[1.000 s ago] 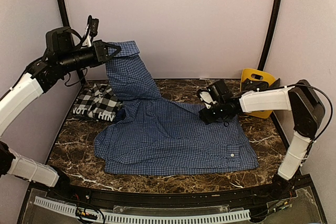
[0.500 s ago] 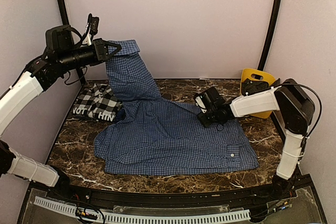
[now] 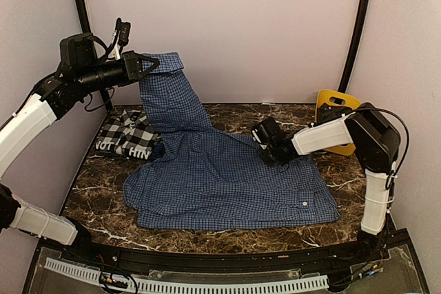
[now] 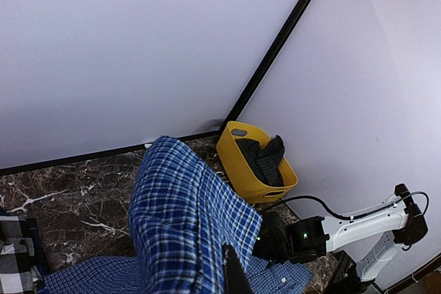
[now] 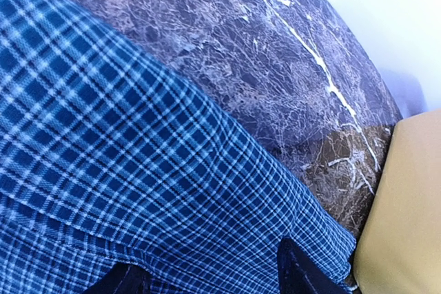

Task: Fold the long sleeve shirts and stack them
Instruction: Pick up the corner of the 1/3-folded shirt.

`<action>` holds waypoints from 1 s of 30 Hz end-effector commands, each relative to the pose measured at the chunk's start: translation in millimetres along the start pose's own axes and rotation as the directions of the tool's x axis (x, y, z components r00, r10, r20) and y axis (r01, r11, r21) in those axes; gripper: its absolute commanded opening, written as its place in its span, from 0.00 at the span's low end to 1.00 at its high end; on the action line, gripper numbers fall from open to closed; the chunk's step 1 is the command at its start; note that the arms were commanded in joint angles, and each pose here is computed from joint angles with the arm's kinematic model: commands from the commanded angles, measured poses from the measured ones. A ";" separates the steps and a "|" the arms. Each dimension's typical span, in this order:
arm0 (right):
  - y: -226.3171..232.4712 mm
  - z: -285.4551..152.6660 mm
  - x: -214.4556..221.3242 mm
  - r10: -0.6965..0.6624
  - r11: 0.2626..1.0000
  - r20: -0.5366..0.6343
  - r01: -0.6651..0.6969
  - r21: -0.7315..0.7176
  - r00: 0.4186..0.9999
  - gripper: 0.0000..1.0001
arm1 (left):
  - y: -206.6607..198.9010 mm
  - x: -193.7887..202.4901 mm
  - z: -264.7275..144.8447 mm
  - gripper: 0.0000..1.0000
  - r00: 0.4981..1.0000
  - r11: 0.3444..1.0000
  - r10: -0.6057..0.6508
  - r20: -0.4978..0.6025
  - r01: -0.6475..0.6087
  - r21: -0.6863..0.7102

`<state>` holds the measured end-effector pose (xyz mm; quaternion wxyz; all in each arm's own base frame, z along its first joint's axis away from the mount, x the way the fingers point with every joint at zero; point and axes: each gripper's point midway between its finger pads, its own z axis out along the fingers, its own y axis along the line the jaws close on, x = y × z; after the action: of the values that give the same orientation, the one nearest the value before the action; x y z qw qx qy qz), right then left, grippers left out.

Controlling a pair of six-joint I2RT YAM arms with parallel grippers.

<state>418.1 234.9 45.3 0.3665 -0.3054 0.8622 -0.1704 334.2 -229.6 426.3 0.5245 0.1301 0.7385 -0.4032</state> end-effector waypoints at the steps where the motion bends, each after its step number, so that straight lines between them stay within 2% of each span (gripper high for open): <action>1: -14.2 -0.8 -14.0 -0.009 0.996 0.022 0.007 0.092 1.000 0.54 | -12.5 -12.3 -10.6 0.00 0.999 0.999 0.034 0.033 -0.035 0.022; 6: -21.8 -3.4 -14.3 -0.015 0.992 0.011 0.013 0.124 1.000 0.38 | -10.2 -10.6 -10.8 0.00 0.999 0.999 0.038 0.029 -0.039 0.012; 11: -28.4 -12.5 -14.2 -0.003 0.992 0.021 0.000 0.123 1.000 0.14 | -6.5 -9.9 -11.3 0.00 0.999 0.999 0.044 0.030 -0.044 -0.009; 12: -28.7 -14.2 -14.6 0.003 0.993 0.025 -0.006 0.115 1.000 0.06 | -6.0 -9.4 -11.3 0.00 0.999 0.999 0.045 0.029 -0.045 -0.011; 14: -29.0 -18.2 -14.3 0.017 0.995 0.031 -0.020 0.096 0.999 0.00 | -5.1 -8.8 -11.5 0.00 0.999 0.999 0.046 0.029 -0.046 -0.014; 20: -28.3 -35.5 -7.1 0.041 0.999 0.005 -0.041 0.027 0.999 0.00 | -4.0 -5.0 -15.2 0.00 0.998 0.998 0.061 0.019 -0.061 -0.023; 30: -40.9 -80.2 17.0 -0.010 1.000 -0.162 0.005 -0.029 0.987 0.00 | -14.6 20.3 -47.7 0.00 0.989 0.992 0.127 -0.073 -0.128 -0.008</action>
<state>386.5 208.6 102.7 0.3314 -0.2981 0.8777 -0.1758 313.1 -217.8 423.8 0.5286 0.1620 0.7473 -0.3686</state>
